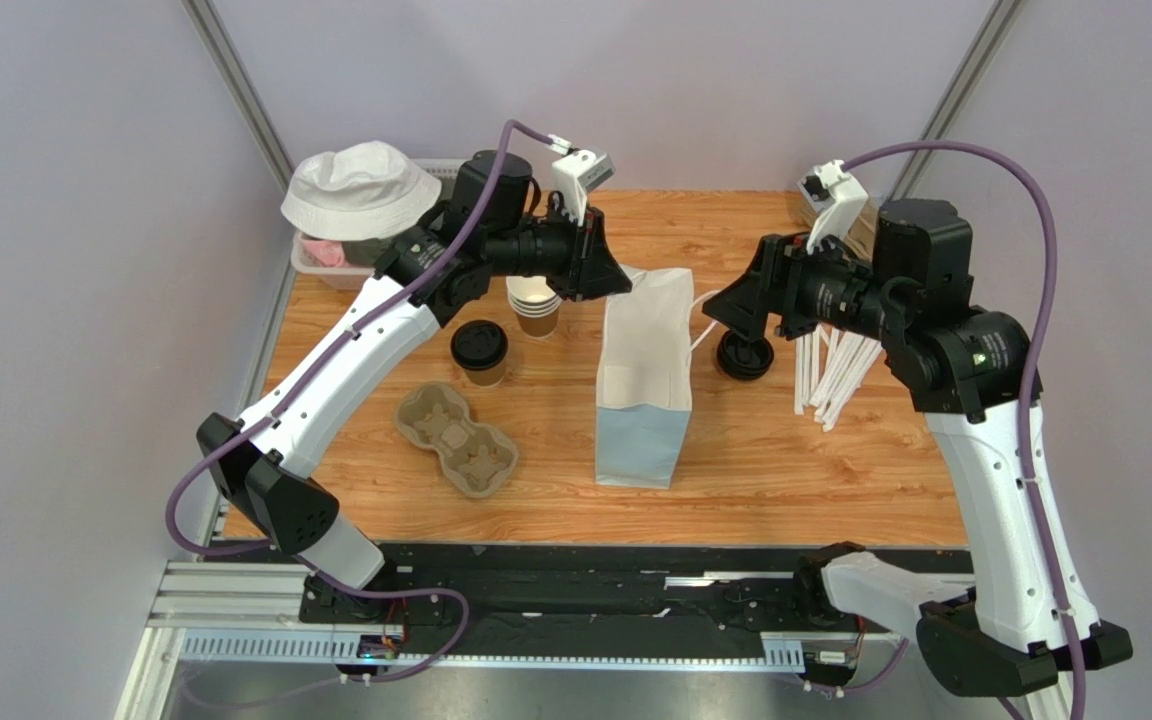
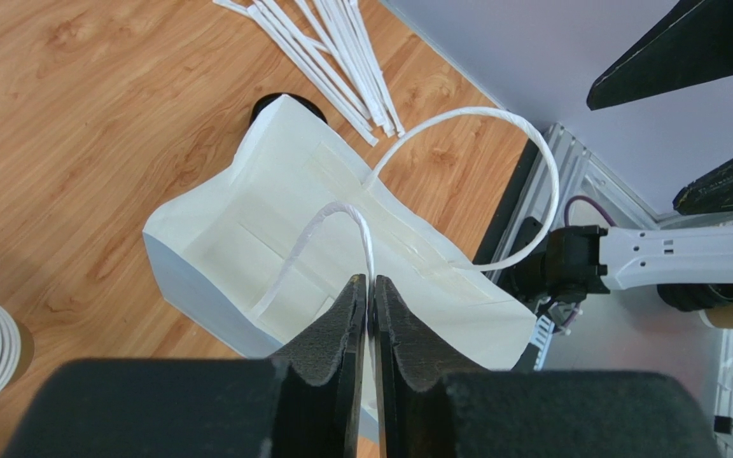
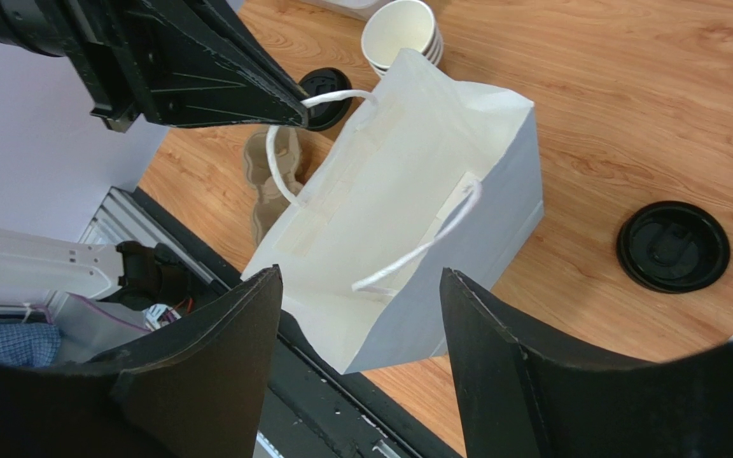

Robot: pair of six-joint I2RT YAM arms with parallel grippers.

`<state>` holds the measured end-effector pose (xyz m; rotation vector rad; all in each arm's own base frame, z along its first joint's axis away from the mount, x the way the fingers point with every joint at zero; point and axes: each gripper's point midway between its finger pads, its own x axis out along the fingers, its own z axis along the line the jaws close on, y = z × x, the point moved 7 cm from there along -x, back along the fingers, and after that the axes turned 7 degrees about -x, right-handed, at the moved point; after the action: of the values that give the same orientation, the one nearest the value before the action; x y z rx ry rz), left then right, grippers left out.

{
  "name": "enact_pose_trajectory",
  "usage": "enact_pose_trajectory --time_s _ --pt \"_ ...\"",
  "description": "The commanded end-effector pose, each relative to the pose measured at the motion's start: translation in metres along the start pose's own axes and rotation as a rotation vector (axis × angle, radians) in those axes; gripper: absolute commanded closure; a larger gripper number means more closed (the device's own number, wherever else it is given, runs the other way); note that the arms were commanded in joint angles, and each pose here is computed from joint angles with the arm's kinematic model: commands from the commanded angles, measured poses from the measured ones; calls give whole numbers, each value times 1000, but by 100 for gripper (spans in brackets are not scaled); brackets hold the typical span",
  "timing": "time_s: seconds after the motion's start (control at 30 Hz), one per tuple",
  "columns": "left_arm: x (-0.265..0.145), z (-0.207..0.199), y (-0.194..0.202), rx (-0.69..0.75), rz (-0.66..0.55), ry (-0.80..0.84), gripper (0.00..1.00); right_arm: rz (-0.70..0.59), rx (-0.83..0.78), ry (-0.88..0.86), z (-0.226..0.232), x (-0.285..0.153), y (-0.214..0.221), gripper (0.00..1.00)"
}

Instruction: Pack the takeout coffee

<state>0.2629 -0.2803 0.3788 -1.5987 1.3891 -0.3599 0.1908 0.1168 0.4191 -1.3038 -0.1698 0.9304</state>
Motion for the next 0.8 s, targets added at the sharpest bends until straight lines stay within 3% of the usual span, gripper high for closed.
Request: enact_pose_trajectory --time_s 0.0,0.13,0.33,0.53,0.7,0.77 --pt "-15 -20 -19 49 -85 36 88 -4 -33 111 -12 -5 3 35" --pt "-22 -21 -18 49 -94 21 95 53 -10 73 -12 1 17 36" --pt "-28 -22 -7 11 -89 11 100 90 27 0 -9 9 24 45" --pt "-36 -19 5 -21 -99 -15 100 85 60 -14 -13 15 23 70" --pt "-46 -8 14 -87 -124 -69 100 87 69 4 -18 15 28 100" --pt "-50 1 11 -118 -151 -98 100 90 68 16 -20 16 30 100"
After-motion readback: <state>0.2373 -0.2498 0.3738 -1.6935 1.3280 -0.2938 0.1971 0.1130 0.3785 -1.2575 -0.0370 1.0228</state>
